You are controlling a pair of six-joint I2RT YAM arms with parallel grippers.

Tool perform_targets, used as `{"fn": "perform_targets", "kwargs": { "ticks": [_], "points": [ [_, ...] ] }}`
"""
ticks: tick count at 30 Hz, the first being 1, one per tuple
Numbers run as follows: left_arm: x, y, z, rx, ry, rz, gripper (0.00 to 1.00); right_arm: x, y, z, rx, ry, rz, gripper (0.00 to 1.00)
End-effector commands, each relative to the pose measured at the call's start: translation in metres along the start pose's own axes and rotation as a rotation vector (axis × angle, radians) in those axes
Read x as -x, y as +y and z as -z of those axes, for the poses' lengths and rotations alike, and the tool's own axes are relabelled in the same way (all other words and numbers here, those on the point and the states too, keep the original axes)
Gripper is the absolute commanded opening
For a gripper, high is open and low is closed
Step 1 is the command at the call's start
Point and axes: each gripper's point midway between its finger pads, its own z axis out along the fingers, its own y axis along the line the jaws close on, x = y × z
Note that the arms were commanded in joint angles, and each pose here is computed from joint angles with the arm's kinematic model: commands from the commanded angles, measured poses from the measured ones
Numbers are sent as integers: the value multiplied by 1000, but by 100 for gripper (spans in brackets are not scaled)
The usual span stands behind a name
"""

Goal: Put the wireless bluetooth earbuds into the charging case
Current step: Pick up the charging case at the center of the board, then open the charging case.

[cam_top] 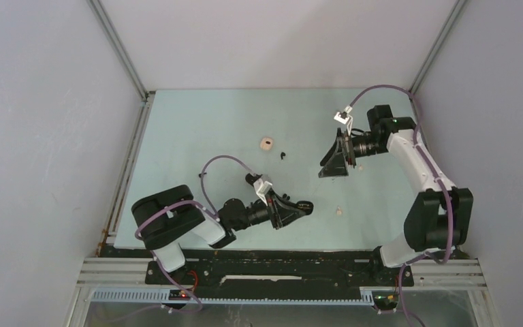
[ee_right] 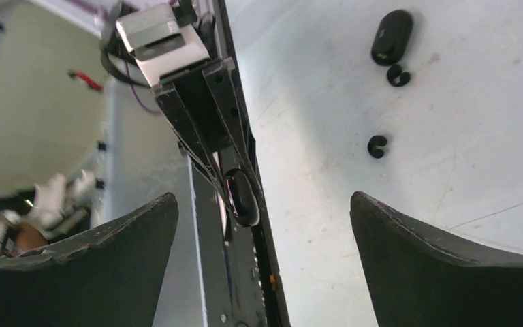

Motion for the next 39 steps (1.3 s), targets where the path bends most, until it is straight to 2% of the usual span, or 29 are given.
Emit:
{"fn": "perform_targets", "kwargs": {
  "ticks": [1, 4, 6, 8, 11, 15, 17, 22, 26, 31, 39],
  "points": [
    [-2, -31, 10, -155, 7, -301, 4, -29, 23, -9, -72, 134, 217, 100],
    [-9, -28, 16, -148, 24, -345, 2, -44, 3, -18, -266, 180, 351, 100],
    [-6, -28, 21, -139, 13, -363, 1, -49, 2, -18, -337, 178, 466, 100],
    [-3, -28, 28, -133, 3, -389, 0, -48, 15, -17, -328, 137, 558, 99],
    [1, -31, 34, -140, -11, -443, 0, -52, 36, -20, -269, 100, 637, 92],
    [5, -38, 34, -171, -21, -496, 0, -56, 40, -30, -273, 133, 666, 71],
    [11, -41, 35, -174, -39, -521, 0, -57, 46, -34, -242, 146, 690, 66],
    [13, -45, 30, -191, -8, -586, 0, -62, 66, -45, -118, 193, 671, 66],
    [15, -48, 28, -203, -2, -603, 0, -74, 60, -54, -107, 258, 644, 63],
    [16, -46, 24, -195, 0, -611, 0, -81, 67, -60, -57, 274, 632, 62],
    [18, -46, 20, -193, -7, -615, 0, -92, 64, -67, -36, 325, 618, 53]
  ]
}}
